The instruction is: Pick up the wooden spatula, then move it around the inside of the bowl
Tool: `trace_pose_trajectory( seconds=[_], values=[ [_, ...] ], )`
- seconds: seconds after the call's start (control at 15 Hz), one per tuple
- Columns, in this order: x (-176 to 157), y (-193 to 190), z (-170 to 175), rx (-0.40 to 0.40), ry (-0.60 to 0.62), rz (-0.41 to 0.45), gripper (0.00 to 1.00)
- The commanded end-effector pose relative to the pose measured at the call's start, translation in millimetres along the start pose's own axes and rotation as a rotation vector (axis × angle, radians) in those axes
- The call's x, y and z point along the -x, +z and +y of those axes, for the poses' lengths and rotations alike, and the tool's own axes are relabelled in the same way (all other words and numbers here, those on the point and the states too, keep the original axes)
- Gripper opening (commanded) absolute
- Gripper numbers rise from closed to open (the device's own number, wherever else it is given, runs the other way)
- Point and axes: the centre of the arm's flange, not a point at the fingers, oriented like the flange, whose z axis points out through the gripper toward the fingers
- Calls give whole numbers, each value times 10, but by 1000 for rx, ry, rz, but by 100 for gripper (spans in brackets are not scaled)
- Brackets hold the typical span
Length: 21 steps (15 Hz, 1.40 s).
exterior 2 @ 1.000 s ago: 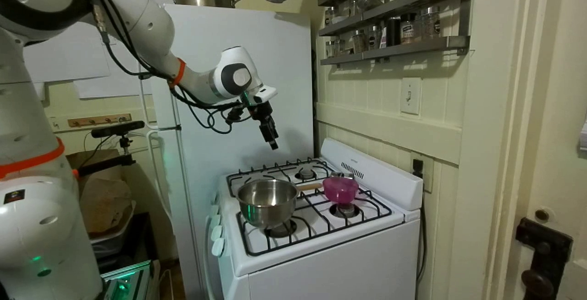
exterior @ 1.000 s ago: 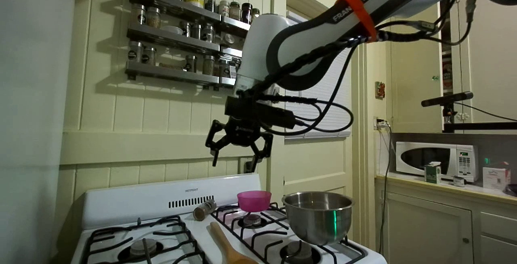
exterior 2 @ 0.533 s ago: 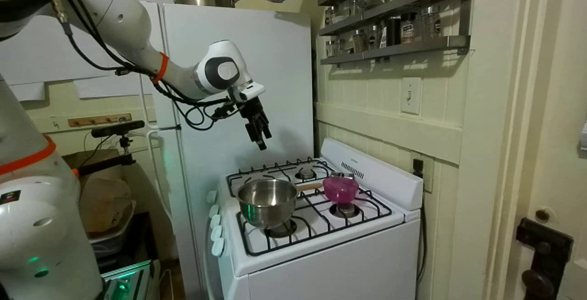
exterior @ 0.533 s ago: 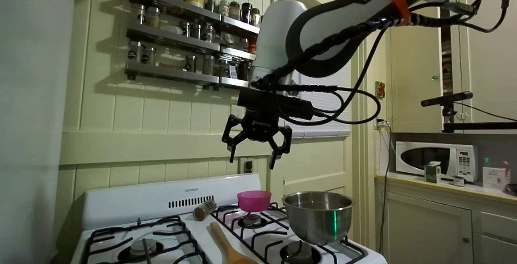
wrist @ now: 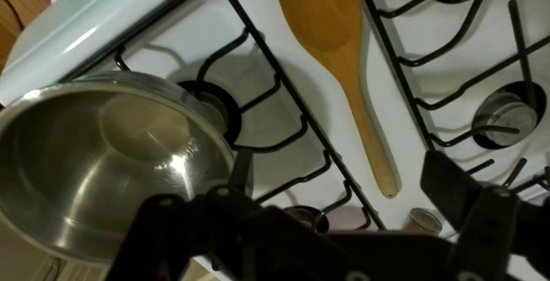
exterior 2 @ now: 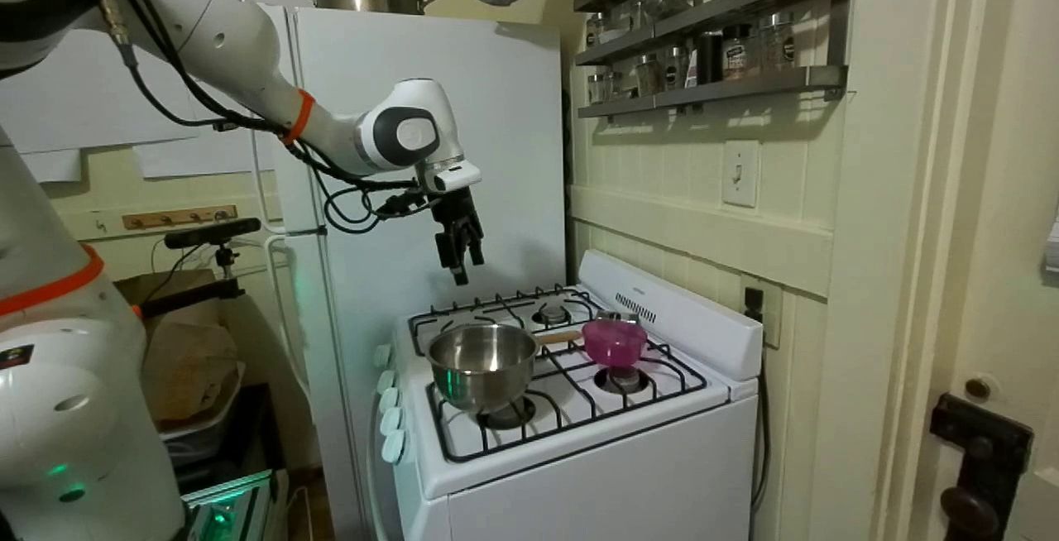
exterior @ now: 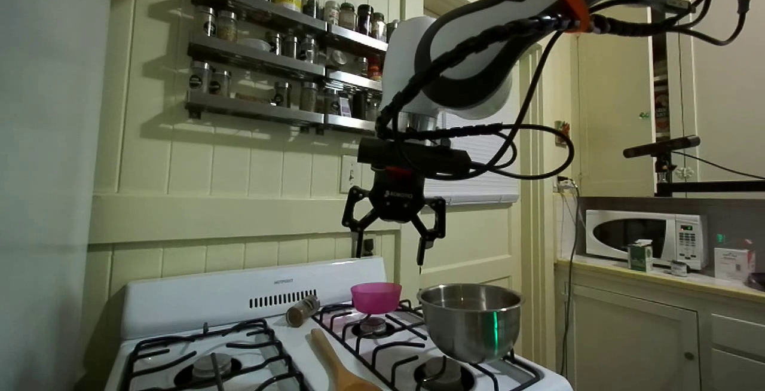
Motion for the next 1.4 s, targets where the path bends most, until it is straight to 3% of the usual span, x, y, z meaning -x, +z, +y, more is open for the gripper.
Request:
trace_pose_trajectory(
  seconds=[0.0, 0.27, 0.8, 1.33],
  values=[
    [-82, -67, 212, 20, 83, -66, 100],
    [-292, 59, 439, -4, 130, -113, 100],
    [-494, 279, 866, 44, 186, -206, 100],
    [-745, 670, 1003, 33, 239, -145, 96]
  ],
)
